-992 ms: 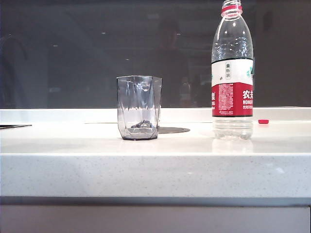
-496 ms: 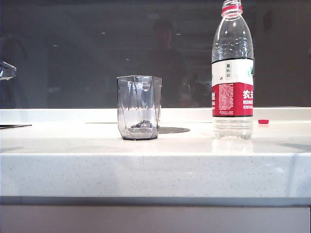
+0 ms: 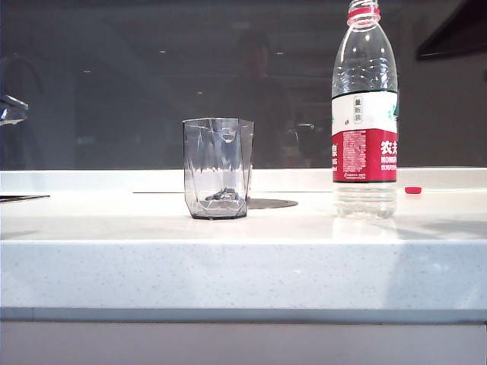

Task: Pick up the mineral water bottle on the table and pour water into the mug until it's half full.

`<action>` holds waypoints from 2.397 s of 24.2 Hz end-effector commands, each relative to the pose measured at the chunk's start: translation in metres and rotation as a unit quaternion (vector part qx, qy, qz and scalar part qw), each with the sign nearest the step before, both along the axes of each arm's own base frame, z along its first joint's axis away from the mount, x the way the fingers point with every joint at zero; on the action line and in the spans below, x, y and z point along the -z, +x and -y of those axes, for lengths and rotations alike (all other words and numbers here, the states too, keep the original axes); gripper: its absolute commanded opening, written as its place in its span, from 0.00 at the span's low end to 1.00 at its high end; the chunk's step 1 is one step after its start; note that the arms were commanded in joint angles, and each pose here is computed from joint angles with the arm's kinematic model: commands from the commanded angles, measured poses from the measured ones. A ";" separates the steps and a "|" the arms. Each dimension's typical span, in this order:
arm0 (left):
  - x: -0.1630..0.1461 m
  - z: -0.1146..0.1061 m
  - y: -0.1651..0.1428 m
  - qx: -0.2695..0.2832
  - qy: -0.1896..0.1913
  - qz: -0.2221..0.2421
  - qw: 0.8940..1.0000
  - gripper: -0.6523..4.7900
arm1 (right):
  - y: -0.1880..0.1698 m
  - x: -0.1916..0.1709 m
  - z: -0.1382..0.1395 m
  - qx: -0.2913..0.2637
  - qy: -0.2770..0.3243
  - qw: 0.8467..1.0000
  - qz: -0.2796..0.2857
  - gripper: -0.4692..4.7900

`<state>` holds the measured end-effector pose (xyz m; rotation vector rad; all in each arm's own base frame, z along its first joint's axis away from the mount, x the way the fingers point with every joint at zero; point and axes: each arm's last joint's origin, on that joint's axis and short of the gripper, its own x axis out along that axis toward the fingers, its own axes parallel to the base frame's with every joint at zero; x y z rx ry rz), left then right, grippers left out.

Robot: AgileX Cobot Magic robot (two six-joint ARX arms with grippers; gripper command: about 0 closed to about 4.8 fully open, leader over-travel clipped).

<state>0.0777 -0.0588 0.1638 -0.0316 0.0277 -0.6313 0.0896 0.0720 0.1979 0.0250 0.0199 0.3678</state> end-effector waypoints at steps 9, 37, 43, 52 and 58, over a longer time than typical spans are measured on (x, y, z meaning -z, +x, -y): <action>0.001 0.002 0.000 0.009 0.008 -0.009 1.000 0.11 | 0.045 0.013 -0.024 0.046 0.008 0.999 0.009 1.00; 0.001 0.009 -0.006 0.054 0.008 -0.008 0.998 0.11 | 0.129 0.042 -0.062 0.093 0.033 0.995 0.025 1.00; 0.001 0.009 -0.006 0.054 0.008 -0.008 0.998 0.11 | 0.131 0.040 -0.061 0.099 0.036 0.994 0.029 0.96; 0.001 0.009 -0.006 0.054 0.008 -0.008 0.998 0.11 | 0.131 0.040 -0.062 0.092 0.036 0.995 0.029 0.52; 0.001 0.009 -0.006 0.054 0.008 -0.008 0.999 0.11 | 0.130 0.037 -0.062 0.091 0.010 0.995 0.044 0.52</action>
